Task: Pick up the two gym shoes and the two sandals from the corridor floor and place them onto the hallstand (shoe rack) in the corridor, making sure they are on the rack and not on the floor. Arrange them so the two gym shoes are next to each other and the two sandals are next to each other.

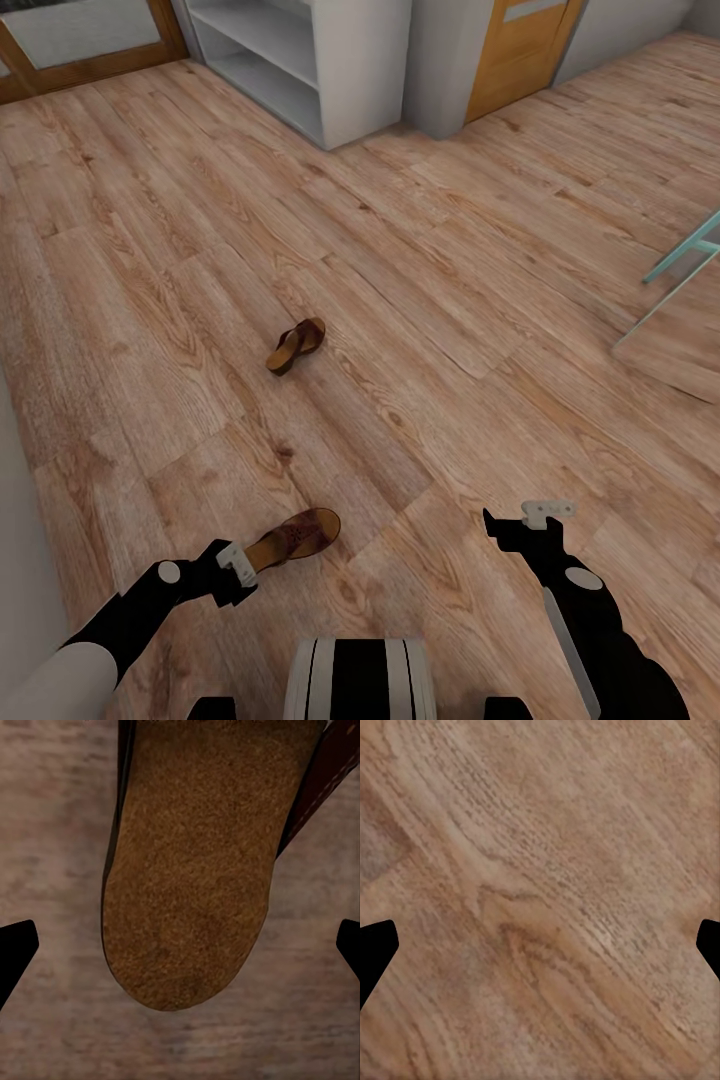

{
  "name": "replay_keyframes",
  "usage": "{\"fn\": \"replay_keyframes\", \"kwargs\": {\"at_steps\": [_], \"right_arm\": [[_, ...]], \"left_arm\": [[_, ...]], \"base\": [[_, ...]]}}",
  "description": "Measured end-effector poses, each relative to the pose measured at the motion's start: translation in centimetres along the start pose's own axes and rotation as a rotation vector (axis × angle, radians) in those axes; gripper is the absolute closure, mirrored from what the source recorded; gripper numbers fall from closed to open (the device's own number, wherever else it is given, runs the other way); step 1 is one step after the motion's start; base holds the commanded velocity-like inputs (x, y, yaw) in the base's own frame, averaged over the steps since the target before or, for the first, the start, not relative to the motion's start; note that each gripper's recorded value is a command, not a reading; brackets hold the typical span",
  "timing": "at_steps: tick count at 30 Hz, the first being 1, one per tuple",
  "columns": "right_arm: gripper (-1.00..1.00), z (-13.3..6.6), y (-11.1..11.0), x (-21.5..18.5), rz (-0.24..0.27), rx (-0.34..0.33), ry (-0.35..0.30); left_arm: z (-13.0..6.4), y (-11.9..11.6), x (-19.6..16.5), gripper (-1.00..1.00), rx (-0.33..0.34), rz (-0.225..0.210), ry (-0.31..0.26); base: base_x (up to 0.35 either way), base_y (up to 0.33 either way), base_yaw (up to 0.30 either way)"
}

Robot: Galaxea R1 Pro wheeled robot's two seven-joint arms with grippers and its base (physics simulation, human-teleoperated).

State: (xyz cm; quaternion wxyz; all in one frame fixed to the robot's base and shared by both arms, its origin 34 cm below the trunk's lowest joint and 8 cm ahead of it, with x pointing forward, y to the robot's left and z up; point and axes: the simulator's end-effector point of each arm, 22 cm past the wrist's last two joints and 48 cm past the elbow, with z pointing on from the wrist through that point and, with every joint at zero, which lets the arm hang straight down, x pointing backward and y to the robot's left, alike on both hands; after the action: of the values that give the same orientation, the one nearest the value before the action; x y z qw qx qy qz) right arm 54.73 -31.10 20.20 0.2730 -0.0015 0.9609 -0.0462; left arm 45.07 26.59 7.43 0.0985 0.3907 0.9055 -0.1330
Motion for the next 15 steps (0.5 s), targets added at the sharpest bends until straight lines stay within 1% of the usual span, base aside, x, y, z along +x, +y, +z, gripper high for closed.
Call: {"fn": "replay_keyframes", "kwargs": {"at_steps": [15], "right_arm": [[-1.00, -0.01, 0.00, -0.02, 0.000, 0.000, 0.000]], "left_arm": [[0.00, -0.04, -0.04, -1.00, 0.002, 0.000, -0.001]], "base": [[0.000, 0.000, 0.000]]}}
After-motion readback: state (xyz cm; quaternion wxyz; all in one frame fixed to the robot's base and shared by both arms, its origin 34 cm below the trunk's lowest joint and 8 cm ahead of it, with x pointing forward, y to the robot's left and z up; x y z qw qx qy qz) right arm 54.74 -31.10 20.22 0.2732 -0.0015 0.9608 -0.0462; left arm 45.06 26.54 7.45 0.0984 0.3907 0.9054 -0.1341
